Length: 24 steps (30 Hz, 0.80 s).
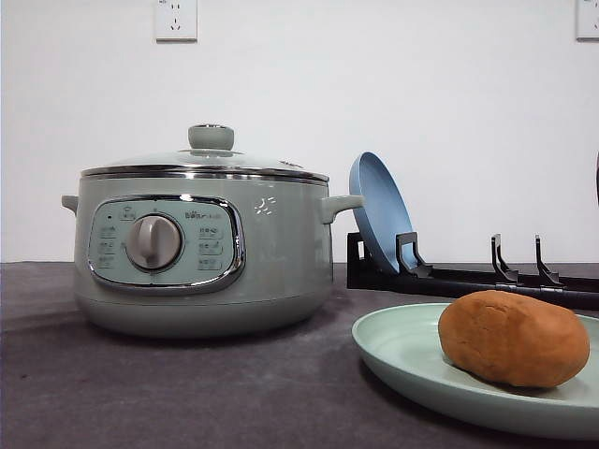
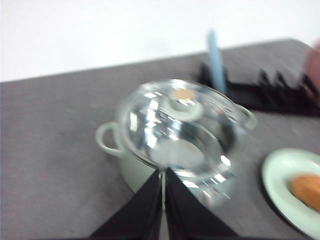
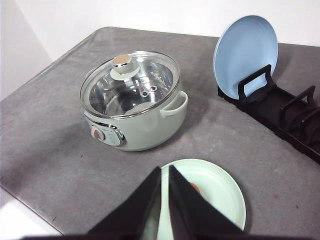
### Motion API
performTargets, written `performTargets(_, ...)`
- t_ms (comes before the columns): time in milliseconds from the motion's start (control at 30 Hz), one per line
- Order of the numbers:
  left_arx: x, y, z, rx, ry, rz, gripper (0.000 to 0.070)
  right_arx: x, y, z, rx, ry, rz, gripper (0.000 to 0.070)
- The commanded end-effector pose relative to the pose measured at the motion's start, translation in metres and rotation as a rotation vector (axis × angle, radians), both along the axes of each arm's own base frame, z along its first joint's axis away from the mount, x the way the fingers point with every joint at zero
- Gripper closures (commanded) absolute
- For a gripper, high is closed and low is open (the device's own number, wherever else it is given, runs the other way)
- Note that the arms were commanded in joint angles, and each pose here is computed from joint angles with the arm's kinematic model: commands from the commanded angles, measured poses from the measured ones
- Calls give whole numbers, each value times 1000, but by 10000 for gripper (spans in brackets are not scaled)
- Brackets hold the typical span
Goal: Transfer potato from steamer to green plate
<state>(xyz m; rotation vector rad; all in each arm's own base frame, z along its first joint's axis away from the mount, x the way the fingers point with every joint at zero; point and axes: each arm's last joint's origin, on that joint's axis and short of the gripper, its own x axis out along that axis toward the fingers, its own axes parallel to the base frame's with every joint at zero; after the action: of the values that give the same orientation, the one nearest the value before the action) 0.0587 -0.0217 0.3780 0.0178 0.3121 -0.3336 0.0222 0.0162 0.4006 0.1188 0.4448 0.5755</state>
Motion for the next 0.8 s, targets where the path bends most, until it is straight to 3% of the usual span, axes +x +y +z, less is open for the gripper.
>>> performTargets(0, 7, 2, -10, -18, -57, 57, 700, -1, -1, 5, 6, -25, 7, 685)
performTargets(200, 19, 12, -72, -63, -235, 227, 700, -1, -1, 5, 6, -25, 7, 685)
performTargets(467, 31, 18, -162, -38, -167, 320, 700, -1, -1, 5, 6, -25, 7, 685)
performTargets(767, 36, 24, -206, -37, -194, 377, 700, -1, -1, 5, 6, -25, 7, 685)
